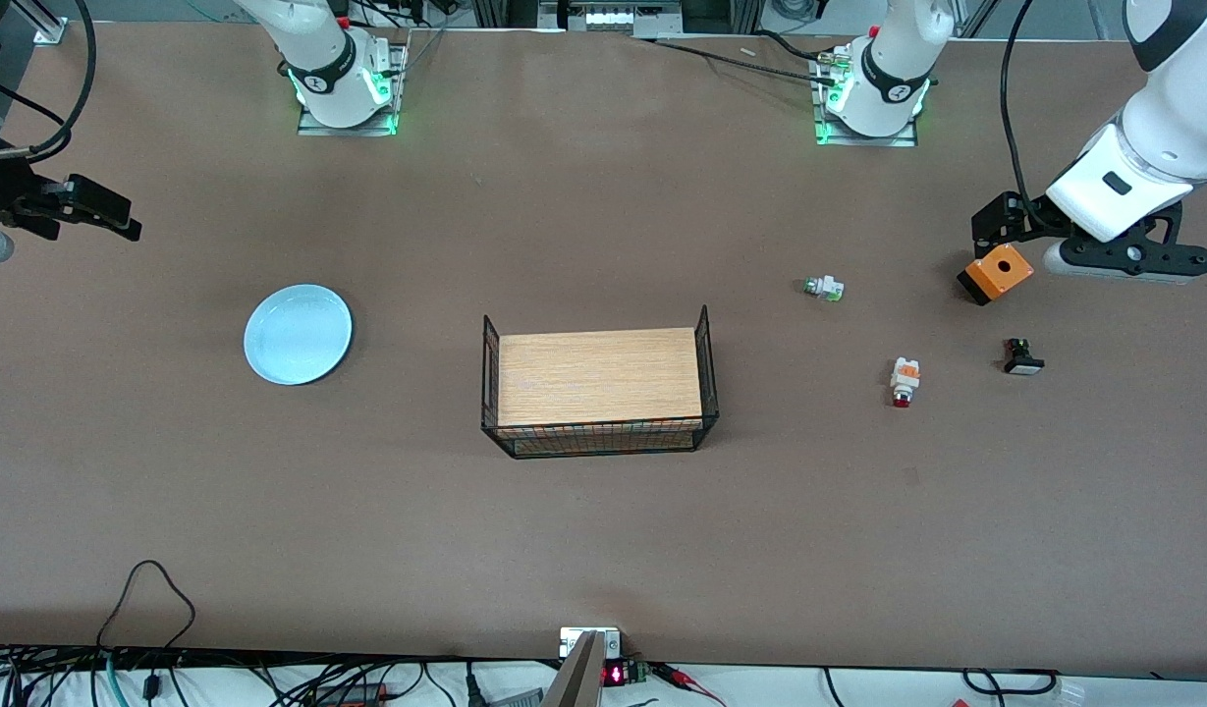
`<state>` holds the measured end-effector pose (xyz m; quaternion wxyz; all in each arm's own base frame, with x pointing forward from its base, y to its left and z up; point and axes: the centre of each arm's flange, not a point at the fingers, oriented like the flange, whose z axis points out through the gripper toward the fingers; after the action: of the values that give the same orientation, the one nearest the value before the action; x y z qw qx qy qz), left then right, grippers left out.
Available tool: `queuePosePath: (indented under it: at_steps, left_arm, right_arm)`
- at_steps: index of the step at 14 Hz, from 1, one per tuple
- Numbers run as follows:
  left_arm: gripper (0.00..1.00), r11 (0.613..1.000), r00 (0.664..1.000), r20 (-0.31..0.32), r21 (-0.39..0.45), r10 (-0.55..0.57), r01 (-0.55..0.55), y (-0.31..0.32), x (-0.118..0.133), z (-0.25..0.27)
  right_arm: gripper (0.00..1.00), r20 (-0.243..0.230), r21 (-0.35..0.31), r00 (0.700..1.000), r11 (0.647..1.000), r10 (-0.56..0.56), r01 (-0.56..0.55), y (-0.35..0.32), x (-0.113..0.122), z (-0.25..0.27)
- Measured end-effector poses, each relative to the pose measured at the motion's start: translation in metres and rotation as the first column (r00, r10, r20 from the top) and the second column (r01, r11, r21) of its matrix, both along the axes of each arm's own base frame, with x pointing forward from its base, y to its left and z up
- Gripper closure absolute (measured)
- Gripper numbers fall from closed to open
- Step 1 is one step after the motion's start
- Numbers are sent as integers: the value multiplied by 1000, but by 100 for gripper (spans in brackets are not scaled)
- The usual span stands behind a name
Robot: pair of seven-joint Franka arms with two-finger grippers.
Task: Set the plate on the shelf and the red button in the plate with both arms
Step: 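Lower the right gripper onto the light blue plate rim and grasp it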
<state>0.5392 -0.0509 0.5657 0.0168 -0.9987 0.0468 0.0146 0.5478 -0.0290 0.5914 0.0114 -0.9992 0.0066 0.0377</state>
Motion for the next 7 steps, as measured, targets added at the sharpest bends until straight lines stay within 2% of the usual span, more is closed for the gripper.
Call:
queuePosePath:
  at_steps: [5,7]
  left_arm:
    - [0,1000,1000,0,0,0,0,0,0,0]
    - [0,1000,1000,0,0,0,0,0,0,0]
  right_arm:
    - [0,-2,-1,1000,1000,1,-1,0,1,-1]
    - [0,-19,-1,1000,1000,5,-5,2,5,-10]
